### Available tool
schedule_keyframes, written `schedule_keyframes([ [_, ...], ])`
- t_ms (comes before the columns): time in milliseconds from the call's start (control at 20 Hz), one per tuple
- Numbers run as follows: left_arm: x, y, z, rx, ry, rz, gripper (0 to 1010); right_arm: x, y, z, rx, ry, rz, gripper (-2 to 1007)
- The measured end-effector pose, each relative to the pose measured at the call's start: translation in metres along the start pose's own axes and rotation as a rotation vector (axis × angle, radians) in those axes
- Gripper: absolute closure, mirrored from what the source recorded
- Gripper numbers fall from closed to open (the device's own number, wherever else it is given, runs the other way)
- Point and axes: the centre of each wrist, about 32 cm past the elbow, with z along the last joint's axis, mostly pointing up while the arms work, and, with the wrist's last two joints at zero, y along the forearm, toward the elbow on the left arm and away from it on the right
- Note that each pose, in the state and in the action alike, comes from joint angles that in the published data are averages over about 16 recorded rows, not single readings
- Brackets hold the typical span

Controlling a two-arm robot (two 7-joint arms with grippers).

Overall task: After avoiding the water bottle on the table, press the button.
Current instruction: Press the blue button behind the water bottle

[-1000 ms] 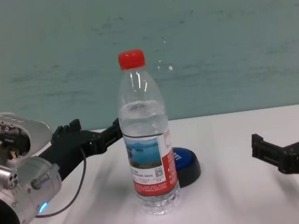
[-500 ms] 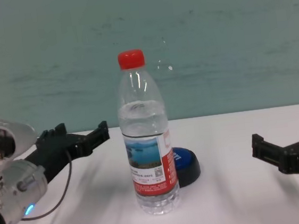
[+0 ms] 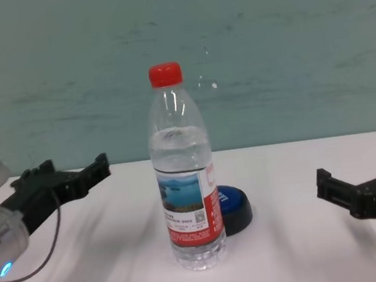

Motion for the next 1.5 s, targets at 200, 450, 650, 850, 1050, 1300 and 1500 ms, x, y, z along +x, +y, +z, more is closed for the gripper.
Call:
schedule_keyframes([
  [200, 0.0041, 0.010, 0.0006, 0.006, 0.010, 0.015, 0, 0.0000, 0.0000, 0.0000, 0.000, 0.000, 0.000, 1],
  [450, 0.0078, 0.022, 0.0011, 0.011, 0.020, 0.025, 0, 0.0000, 0.0000, 0.0000, 0.000, 0.000, 0.000, 1],
  [650, 0.0099, 0.031, 0.0015, 0.015, 0.027, 0.029, 0, 0.0000, 0.0000, 0.0000, 0.000, 0.000, 0.000, 1],
  [850, 0.0116, 0.039, 0.0021, 0.017, 0.032, 0.030, 0, 0.0000, 0.0000, 0.0000, 0.000, 0.000, 0.000, 1],
  [1050, 0.0132, 0.045, 0.0026, 0.018, 0.037, 0.031, 0, 0.0000, 0.0000, 0.0000, 0.000, 0.000, 0.000, 1],
  [1300, 0.0143, 0.054, 0.0040, 0.014, 0.041, 0.032, 0, 0.0000, 0.0000, 0.0000, 0.000, 0.000, 0.000, 1],
  [1500, 0.0139, 0.061, 0.0059, 0.009, 0.045, 0.035, 0, 0.0000, 0.0000, 0.0000, 0.000, 0.000, 0.000, 1],
])
